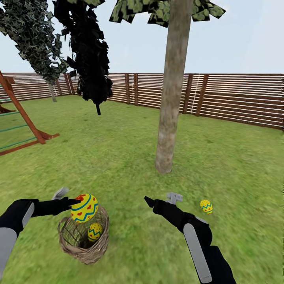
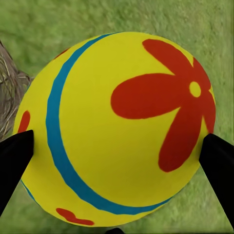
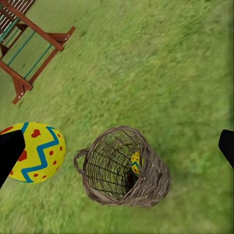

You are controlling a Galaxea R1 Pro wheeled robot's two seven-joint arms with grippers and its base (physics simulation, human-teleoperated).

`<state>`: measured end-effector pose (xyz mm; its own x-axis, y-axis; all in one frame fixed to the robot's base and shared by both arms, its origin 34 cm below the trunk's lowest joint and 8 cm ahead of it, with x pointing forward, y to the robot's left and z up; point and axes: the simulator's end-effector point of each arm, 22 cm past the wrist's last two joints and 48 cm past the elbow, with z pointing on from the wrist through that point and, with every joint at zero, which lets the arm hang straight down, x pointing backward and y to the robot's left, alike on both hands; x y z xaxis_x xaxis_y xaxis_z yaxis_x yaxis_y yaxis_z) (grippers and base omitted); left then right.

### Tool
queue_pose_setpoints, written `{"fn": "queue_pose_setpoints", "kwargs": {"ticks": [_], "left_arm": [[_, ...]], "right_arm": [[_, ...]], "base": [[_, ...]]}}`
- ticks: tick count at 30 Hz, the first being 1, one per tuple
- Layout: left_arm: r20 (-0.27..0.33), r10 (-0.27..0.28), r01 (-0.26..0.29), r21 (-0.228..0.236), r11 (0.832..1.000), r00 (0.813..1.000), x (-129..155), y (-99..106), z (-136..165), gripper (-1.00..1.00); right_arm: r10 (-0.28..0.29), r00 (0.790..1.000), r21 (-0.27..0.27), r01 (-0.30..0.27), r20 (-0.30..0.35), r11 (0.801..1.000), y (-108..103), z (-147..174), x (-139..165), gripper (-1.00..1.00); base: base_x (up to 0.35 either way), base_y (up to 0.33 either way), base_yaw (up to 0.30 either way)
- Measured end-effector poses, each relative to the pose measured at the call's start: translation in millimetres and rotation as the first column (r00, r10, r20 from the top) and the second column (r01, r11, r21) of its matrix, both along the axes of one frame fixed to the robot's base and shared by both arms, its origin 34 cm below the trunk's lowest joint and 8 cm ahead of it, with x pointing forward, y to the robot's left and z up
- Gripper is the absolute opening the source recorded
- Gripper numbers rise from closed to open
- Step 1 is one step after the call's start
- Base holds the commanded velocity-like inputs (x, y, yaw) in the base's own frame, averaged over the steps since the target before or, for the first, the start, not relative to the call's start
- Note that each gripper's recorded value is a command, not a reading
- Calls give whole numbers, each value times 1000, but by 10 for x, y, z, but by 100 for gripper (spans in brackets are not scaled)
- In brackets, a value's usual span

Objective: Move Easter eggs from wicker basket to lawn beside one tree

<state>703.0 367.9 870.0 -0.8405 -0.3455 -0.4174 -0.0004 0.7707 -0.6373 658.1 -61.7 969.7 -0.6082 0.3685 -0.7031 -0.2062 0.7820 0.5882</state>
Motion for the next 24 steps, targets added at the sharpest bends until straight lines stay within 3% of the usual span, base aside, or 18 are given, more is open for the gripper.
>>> {"fn": "queue_pose_setpoints", "kwargs": {"ticks": [20, 24], "left_arm": [[7, -3, 3, 10, 1000, 1000, -17, -4, 132, -100], [14, -5, 5, 16, 1000, 1000, -9, -5, 133, -100]], "right_arm": [[-1, 1000, 1, 1, 1, 1000, -1, 142, -27, 100], [-1, 1000, 1, 1, 1, 1000, 0, 146, -27, 100]], "base": [[0, 0, -5], [0, -165, -132]]}}
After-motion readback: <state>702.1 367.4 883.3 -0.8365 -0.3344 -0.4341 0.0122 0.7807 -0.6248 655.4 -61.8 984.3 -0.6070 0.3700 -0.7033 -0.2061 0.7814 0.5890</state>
